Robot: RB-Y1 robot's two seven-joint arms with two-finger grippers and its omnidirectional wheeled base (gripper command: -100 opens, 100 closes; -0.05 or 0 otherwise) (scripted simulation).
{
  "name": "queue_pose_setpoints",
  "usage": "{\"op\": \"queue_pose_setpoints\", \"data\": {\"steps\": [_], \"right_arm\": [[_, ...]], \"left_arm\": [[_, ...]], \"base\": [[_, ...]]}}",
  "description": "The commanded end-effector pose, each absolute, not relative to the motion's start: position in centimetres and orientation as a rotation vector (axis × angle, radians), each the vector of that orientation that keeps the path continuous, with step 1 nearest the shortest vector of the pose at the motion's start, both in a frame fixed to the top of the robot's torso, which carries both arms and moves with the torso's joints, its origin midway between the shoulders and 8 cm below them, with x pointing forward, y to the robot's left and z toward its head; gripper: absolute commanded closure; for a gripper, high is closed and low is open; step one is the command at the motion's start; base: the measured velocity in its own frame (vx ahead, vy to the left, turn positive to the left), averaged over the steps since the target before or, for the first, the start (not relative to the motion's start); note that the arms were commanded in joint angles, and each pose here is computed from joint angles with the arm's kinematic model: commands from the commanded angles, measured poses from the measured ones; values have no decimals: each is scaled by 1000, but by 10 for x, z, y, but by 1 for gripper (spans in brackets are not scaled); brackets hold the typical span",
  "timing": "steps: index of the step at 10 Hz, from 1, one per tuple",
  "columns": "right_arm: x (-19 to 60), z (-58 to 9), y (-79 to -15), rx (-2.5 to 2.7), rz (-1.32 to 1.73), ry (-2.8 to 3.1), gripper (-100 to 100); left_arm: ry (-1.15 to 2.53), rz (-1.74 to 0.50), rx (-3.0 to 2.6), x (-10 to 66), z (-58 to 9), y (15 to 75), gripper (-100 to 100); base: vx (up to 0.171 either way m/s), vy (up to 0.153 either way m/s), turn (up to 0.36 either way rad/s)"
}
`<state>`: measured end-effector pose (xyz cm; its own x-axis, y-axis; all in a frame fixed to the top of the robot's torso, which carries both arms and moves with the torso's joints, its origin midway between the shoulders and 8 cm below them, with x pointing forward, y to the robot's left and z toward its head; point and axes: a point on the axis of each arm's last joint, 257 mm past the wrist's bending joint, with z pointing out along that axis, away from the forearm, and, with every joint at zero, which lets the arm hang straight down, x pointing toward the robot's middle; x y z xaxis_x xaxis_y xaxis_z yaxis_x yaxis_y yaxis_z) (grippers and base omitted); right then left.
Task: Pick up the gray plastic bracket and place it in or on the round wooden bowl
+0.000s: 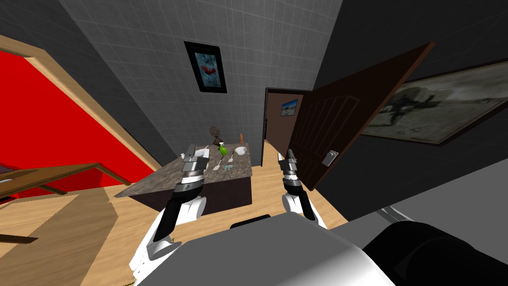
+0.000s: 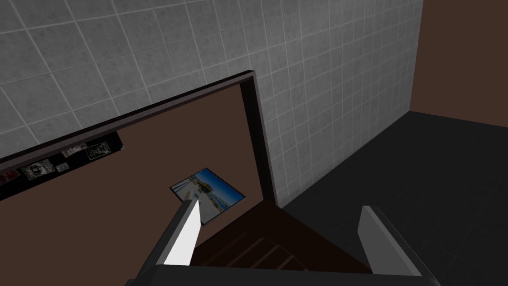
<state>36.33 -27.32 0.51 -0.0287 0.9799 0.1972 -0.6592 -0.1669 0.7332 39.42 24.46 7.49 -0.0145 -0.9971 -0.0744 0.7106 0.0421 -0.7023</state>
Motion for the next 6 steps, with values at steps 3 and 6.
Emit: {"op": "queue_pose_setpoints", "data": {"steps": [3,6], "right_arm": [[363,5,-273,808,1573,532,0],[363,5,-273,808,1573,532,0]], "left_arm": [[716,-1493,-629,429,65,247,-100],[754,-1498,-688,449,56,248,-100]], "base": [[-42,32,-24],[-30,24,-15]]}}
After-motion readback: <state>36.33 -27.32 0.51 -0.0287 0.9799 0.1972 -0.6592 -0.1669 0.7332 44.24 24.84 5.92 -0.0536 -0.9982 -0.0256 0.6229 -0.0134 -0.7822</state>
